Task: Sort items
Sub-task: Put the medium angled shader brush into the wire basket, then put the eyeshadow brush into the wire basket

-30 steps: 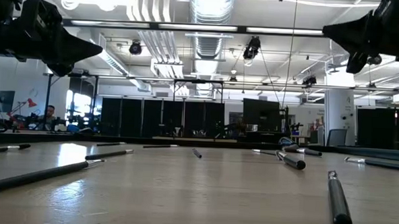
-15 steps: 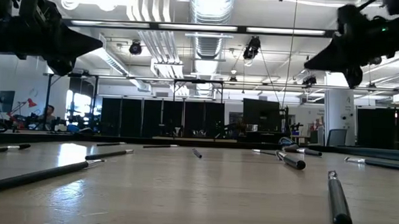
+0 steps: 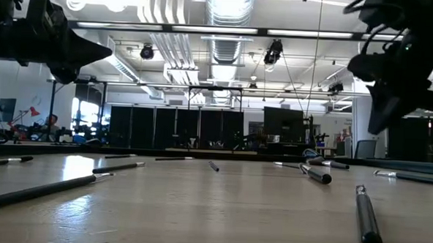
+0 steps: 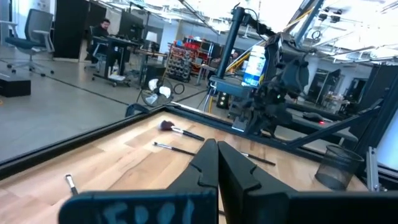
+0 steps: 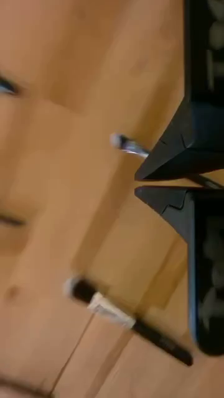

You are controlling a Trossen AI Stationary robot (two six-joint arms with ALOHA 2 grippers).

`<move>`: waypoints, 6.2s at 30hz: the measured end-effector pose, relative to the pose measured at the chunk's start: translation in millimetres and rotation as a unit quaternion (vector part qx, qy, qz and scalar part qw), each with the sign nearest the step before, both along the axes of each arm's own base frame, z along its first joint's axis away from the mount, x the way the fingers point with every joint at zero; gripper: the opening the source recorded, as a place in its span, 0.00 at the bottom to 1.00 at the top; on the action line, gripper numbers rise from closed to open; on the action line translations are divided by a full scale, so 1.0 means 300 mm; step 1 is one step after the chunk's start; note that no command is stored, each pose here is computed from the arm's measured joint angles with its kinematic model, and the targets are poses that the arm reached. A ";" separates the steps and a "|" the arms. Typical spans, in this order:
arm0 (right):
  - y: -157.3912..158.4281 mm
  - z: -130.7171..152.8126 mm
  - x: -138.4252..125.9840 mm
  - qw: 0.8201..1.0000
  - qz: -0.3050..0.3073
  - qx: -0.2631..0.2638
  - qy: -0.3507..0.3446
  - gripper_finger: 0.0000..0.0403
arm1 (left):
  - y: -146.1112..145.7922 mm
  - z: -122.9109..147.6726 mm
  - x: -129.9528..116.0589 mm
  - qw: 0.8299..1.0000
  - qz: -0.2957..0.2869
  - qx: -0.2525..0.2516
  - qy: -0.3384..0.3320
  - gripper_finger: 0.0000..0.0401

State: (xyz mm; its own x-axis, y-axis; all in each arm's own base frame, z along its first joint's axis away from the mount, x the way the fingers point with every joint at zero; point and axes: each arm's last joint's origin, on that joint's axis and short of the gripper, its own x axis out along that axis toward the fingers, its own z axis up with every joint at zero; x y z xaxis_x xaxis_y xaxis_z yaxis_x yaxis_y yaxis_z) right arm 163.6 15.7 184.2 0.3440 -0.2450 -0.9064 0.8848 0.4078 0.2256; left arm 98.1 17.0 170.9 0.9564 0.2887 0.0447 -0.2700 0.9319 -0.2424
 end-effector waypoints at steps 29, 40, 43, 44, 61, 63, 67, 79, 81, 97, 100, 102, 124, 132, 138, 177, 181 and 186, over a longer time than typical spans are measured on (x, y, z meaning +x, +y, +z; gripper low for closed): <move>-0.073 -0.200 0.096 0.989 -0.091 0.014 0.112 0.13 | 0.001 -0.007 0.001 1.000 0.004 -0.004 0.008 0.00; -0.065 -0.141 0.100 0.997 -0.026 0.003 0.068 0.03 | 0.001 -0.009 0.001 1.000 0.004 -0.005 0.009 0.00; -0.047 -0.083 0.104 0.999 -0.003 -0.029 0.025 0.03 | 0.001 -0.009 0.001 1.000 0.004 -0.005 0.010 0.00; -0.036 -0.065 0.103 0.999 0.004 -0.043 0.015 0.02 | 0.001 -0.009 0.001 1.000 0.004 -0.005 0.010 0.00; 0.276 0.294 0.031 0.981 0.061 -0.160 -0.090 0.02 | 0.001 -0.010 0.002 1.000 0.003 -0.010 0.010 0.00; 0.328 0.311 0.014 0.980 0.059 -0.171 -0.083 0.02 | 0.001 -0.010 0.002 1.000 0.003 -0.010 0.010 0.00; 0.437 0.329 -0.008 0.980 0.047 -0.183 -0.070 0.02 | 0.001 -0.011 0.003 1.000 0.003 -0.011 0.010 0.00; 0.736 0.312 -0.028 0.970 0.095 -0.209 -0.075 0.02 | 0.001 -0.012 0.004 1.000 0.003 -0.017 0.012 0.00; 0.762 0.283 -0.023 0.967 0.103 -0.222 -0.071 0.02 | 0.001 -0.014 0.004 1.000 0.004 -0.018 0.015 0.00; 0.876 0.141 -0.066 0.930 0.178 -0.311 -0.076 0.02 | 0.002 -0.018 0.008 1.000 0.003 -0.023 0.021 0.00; 0.891 0.111 -0.066 0.920 0.188 -0.333 -0.086 0.02 | 0.002 -0.020 0.009 0.999 0.004 -0.026 0.023 0.00; 0.897 0.093 -0.063 0.917 0.190 -0.341 -0.082 0.02 | 0.002 -0.021 0.010 0.999 0.003 -0.028 0.025 0.00; 0.910 0.064 -0.071 0.923 0.188 -0.332 -0.048 0.03 | 0.002 -0.025 0.012 0.999 0.004 -0.033 0.030 0.00; 0.905 0.092 -0.075 0.935 0.178 -0.304 -0.031 0.02 | 0.002 -0.025 0.012 0.999 0.004 -0.033 0.031 0.00; 0.874 0.150 -0.054 0.946 0.158 -0.280 -0.044 0.02 | 0.002 -0.025 0.012 0.999 0.004 -0.017 0.035 0.00; 0.121 0.030 0.243 0.831 0.310 -0.350 -0.300 0.02 | 0.056 0.029 0.102 0.984 0.080 -0.107 0.115 0.00; 0.094 0.018 0.239 0.827 0.308 -0.369 -0.290 0.02 | 0.103 0.060 0.155 0.976 0.102 -0.119 0.151 0.00; 0.084 0.015 0.239 0.825 0.309 -0.379 -0.284 0.02 | 0.170 0.064 0.242 0.962 0.091 -0.135 0.219 0.00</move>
State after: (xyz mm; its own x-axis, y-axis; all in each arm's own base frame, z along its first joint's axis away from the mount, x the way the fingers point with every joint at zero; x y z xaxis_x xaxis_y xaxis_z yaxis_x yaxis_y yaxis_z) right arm 235.3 40.9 188.9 0.9321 -0.2856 -0.2228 0.2942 0.9557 0.0059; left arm 170.7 67.9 190.0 0.7992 0.3978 -0.4507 -0.5539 0.7785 -0.2951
